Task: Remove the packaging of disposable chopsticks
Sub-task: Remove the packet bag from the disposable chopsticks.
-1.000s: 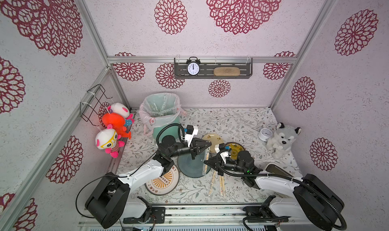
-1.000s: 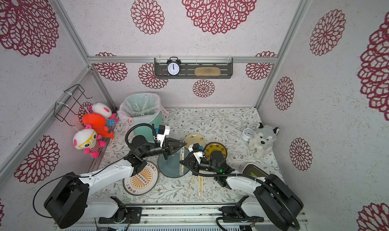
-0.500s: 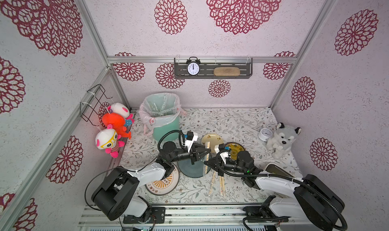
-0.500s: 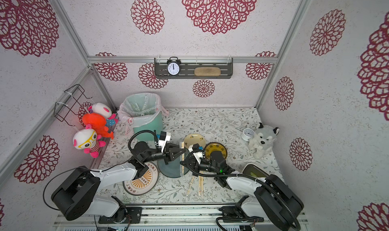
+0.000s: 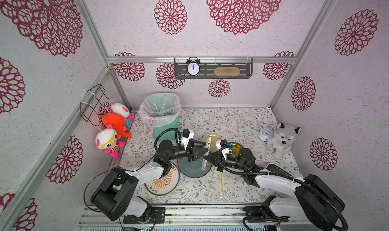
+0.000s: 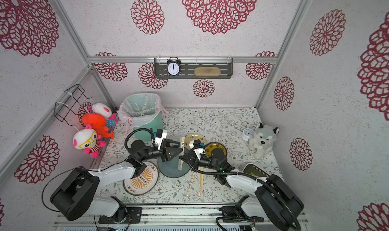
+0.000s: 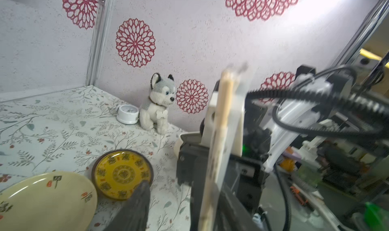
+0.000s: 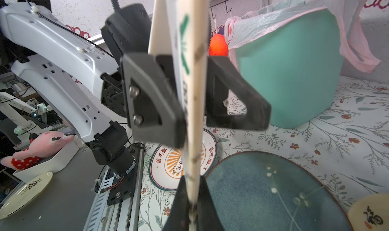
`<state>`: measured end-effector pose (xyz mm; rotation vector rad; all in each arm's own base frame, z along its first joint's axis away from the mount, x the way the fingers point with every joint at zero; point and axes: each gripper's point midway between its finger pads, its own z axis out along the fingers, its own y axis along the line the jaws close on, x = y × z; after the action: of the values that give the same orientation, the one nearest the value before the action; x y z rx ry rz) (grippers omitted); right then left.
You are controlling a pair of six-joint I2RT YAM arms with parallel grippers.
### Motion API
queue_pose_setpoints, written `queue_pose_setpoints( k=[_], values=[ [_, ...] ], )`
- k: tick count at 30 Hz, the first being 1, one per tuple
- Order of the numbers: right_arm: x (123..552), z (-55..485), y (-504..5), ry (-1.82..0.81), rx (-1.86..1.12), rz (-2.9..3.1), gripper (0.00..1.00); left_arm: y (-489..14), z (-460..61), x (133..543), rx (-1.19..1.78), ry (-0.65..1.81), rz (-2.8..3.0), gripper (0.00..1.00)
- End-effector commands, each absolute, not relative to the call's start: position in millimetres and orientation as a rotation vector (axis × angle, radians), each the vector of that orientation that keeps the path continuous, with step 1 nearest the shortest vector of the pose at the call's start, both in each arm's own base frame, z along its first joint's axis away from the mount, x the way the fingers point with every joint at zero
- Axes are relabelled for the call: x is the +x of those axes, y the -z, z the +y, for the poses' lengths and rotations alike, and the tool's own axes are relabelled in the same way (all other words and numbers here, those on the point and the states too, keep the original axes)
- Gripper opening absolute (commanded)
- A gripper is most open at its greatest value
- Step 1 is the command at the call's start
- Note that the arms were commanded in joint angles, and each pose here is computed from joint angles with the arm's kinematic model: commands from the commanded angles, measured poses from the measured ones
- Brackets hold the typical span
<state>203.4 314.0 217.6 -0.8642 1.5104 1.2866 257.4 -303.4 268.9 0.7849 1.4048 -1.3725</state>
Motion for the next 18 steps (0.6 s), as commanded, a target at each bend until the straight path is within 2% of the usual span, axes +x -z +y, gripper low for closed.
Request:
queue_pose_setpoints(
  k=[1, 12, 16, 18],
  values=[
    [202.0, 313.4, -227.8, -1.271, -0.873, 1.448, 0.00, -297.0, -305.2, 253.2, 0.819, 1.374, 1.348, 0.41],
    [201.8, 314.3, -224.5, -1.266, -0.886, 1.448, 0.00, -289.7, -327.1, 264.2, 0.847, 1.359, 1.406, 0.37],
    [201.6, 314.7, -220.3, -1.271, -0.887, 1.459, 0.00, -292.9, -327.1, 267.2, 0.835, 1.354, 1.396, 0.26],
    [201.9, 314.7, -218.1, -1.272, -0.885, 1.465, 0.00, -296.2, -327.0, 264.5, 0.841, 1.363, 1.383, 0.17]
  ],
)
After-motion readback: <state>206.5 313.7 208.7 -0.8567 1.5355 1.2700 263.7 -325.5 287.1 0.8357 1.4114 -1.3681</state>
